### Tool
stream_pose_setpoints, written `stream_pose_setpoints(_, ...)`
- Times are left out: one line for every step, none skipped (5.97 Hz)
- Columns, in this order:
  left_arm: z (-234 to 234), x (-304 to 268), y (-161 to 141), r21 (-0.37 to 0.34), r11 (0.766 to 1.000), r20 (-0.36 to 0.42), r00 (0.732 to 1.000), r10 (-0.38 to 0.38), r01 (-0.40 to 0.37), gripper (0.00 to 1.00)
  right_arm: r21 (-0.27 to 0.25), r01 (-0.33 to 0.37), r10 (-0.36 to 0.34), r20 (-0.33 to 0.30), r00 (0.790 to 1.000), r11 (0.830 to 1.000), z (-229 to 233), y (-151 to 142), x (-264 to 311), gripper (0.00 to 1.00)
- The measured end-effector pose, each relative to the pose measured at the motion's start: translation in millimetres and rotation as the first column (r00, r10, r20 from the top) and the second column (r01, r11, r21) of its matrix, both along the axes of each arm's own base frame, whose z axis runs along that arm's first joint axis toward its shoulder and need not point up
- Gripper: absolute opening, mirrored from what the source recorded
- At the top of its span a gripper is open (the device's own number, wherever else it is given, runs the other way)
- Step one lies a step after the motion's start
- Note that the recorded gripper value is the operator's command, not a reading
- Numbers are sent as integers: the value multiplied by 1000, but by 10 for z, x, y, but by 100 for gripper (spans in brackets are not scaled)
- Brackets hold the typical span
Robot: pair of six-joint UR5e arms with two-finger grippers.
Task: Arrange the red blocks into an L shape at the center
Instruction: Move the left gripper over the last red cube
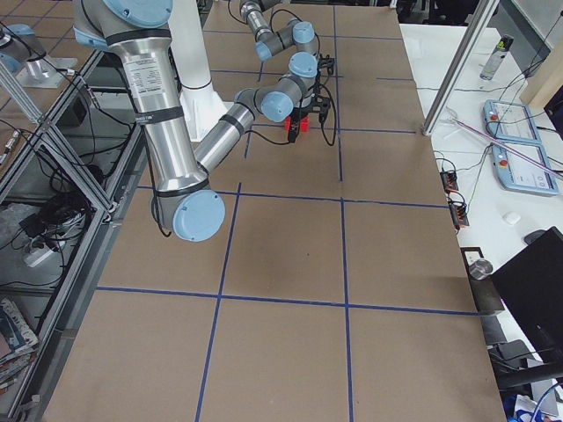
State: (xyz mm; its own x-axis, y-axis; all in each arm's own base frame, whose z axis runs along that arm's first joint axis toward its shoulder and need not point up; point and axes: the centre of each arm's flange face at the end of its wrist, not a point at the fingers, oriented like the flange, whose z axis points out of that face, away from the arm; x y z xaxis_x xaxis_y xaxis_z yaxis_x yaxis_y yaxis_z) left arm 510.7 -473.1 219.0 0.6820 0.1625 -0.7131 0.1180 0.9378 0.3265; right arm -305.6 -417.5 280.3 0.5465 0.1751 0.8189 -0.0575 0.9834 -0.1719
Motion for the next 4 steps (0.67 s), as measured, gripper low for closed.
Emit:
stream_pose_setpoints(345, -325, -75, 55, 998, 7, 1000, 11, -12, 93, -3, 0, 0, 0, 1000, 1000, 16, 8, 23, 100)
stream_pose_setpoints(808, -599, -115, 68, 997, -11, 1000, 21, -21, 92, -5, -2, 2, -2, 1000, 1000, 27, 12, 30, 100)
stream_pose_setpoints(1169, -790, -107, 56, 998, -30, 999, 37, -36, 92, -7, -6, 5, -3, 1000, 1000, 29, 17, 37, 100)
stream_pose_setpoints(1377, -858, -88, 36, 998, -27, 999, 45, -44, 99, -9, -9, 9, -2, 1000, 1000, 19, 23, 40, 100)
